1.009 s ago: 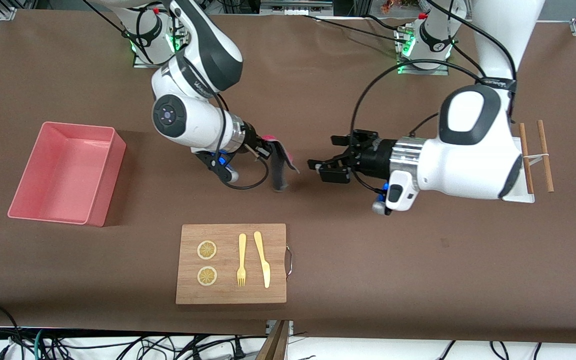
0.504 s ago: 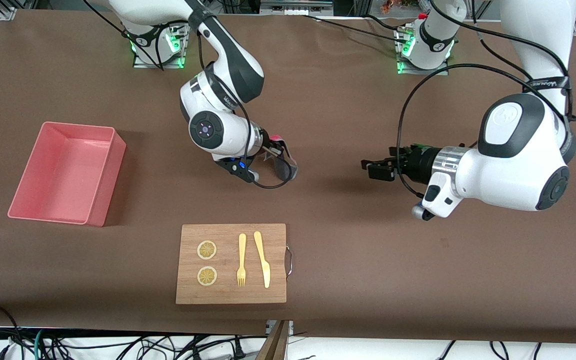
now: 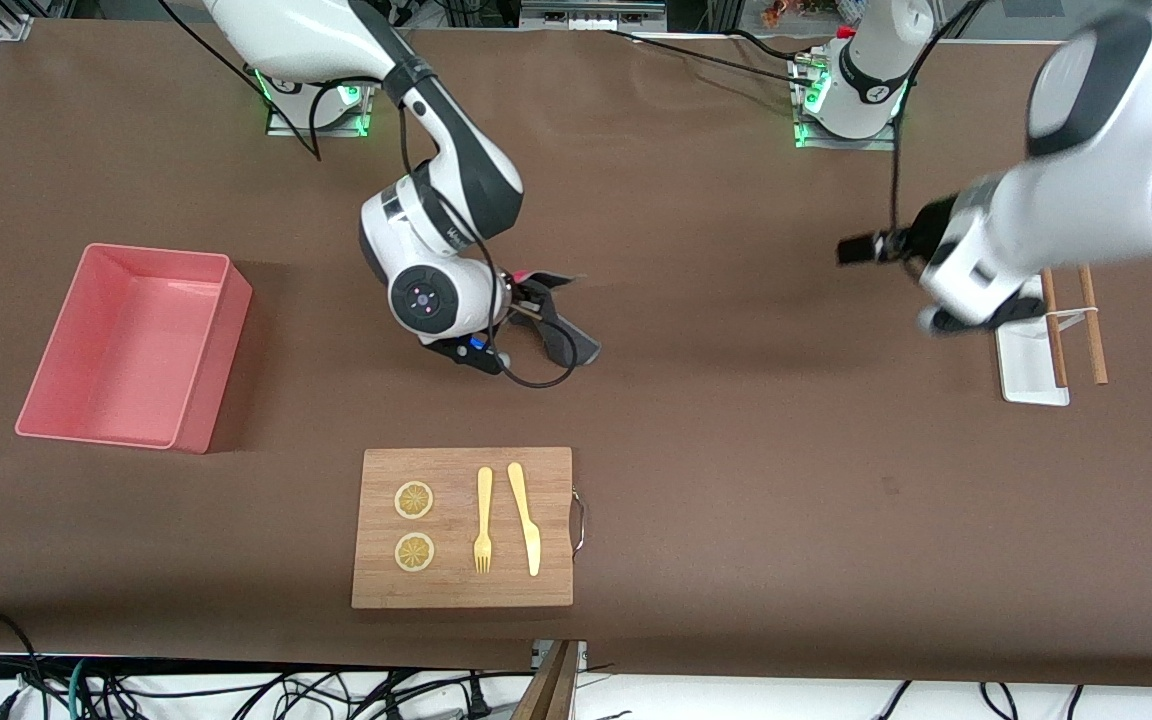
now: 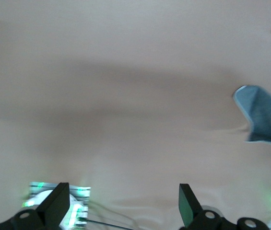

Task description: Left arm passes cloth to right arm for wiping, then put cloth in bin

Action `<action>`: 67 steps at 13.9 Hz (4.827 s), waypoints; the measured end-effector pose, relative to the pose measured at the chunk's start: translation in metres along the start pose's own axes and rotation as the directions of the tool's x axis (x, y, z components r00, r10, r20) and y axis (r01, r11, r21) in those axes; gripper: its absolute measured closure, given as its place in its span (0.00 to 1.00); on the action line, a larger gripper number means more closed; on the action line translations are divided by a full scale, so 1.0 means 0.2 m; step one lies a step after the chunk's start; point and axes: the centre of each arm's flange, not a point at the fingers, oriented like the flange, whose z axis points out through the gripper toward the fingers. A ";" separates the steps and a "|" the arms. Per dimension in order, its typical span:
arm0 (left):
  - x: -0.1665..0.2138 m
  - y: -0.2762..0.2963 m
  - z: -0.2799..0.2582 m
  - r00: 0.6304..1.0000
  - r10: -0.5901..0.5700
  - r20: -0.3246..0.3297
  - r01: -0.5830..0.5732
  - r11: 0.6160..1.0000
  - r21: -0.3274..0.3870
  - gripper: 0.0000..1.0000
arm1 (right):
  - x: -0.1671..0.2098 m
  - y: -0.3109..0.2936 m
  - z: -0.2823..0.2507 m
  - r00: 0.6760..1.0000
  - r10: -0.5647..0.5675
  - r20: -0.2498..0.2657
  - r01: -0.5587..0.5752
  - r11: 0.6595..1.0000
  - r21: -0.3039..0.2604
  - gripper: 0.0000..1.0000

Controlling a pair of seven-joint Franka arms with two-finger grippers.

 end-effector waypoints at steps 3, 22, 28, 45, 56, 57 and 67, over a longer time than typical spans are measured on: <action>-0.18 -0.14 -0.12 0.984 0.094 -0.154 -0.082 0.993 0.083 0.00 | 0.17 0.20 -0.06 0.997 -0.079 0.021 0.080 0.996 -0.049 0.98; 0.16 -0.35 -0.26 0.953 0.195 -0.234 -0.149 0.968 0.201 0.00 | 0.77 1.02 -0.31 0.880 -0.474 0.035 0.467 0.849 -0.249 0.98; 0.14 -0.35 -0.24 0.968 0.143 -0.205 -0.105 0.977 0.185 0.00 | 0.64 0.72 -0.22 0.940 -0.340 -0.019 0.336 0.935 -0.114 0.98; 0.11 -0.34 -0.21 0.973 0.123 -0.195 -0.100 0.987 0.123 0.00 | 0.17 -0.06 -0.01 0.996 0.036 -0.083 -0.022 0.985 0.173 0.98; 0.15 -0.32 -0.25 0.969 0.125 -0.214 -0.103 0.988 0.111 0.00 | 0.75 0.87 -0.19 0.959 -0.281 0.033 0.282 0.959 -0.033 0.98; 0.15 -0.32 -0.26 0.968 0.126 -0.216 -0.104 0.988 0.111 0.00 | 0.80 0.96 -0.22 0.951 -0.306 0.040 0.308 0.951 -0.033 0.98; 0.19 -0.31 -0.25 0.968 0.128 -0.218 -0.106 0.988 0.111 0.00 | 0.31 1.39 -1.08 0.928 -0.374 -0.002 0.367 0.912 -0.182 0.98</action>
